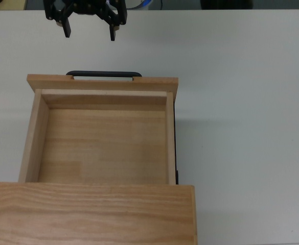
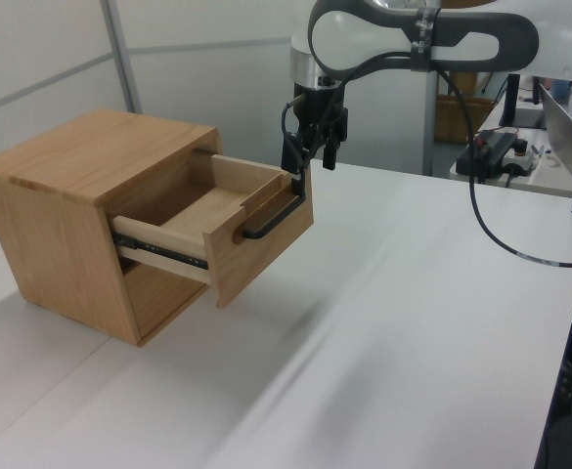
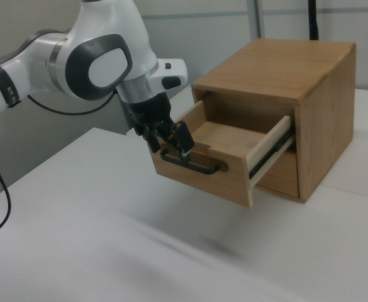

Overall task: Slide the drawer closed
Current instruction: 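Lower the gripper down to the drawer's black handle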

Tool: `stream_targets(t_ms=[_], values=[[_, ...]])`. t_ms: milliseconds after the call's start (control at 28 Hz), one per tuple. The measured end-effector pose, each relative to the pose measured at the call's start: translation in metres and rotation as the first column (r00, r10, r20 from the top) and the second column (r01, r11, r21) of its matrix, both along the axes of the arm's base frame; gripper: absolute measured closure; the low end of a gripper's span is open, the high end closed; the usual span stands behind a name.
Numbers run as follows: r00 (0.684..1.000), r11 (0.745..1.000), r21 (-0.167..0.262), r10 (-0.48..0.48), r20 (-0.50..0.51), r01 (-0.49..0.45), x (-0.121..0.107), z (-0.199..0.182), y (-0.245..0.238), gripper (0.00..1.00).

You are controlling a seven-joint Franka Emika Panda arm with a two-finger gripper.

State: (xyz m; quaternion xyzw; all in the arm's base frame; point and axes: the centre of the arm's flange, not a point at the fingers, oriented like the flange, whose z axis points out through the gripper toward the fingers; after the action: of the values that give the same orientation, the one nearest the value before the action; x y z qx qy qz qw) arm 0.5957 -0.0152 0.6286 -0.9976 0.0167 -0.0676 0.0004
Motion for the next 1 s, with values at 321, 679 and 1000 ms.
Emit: stream_targets(t_ms=[321, 679, 1000], values=[[1.000, 1.000, -0.003, 0.019, -0.013, -0.019, -0.0019, -0.0003, -0.0005, 0.12], [0.999, 1.000, -0.004, 0.020, -0.038, -0.020, -0.0068, 0.0004, 0.0000, 0.53], [0.999, 1.000, -0.004, 0.020, -0.041, -0.020, -0.0071, 0.0003, 0.0001, 0.91]])
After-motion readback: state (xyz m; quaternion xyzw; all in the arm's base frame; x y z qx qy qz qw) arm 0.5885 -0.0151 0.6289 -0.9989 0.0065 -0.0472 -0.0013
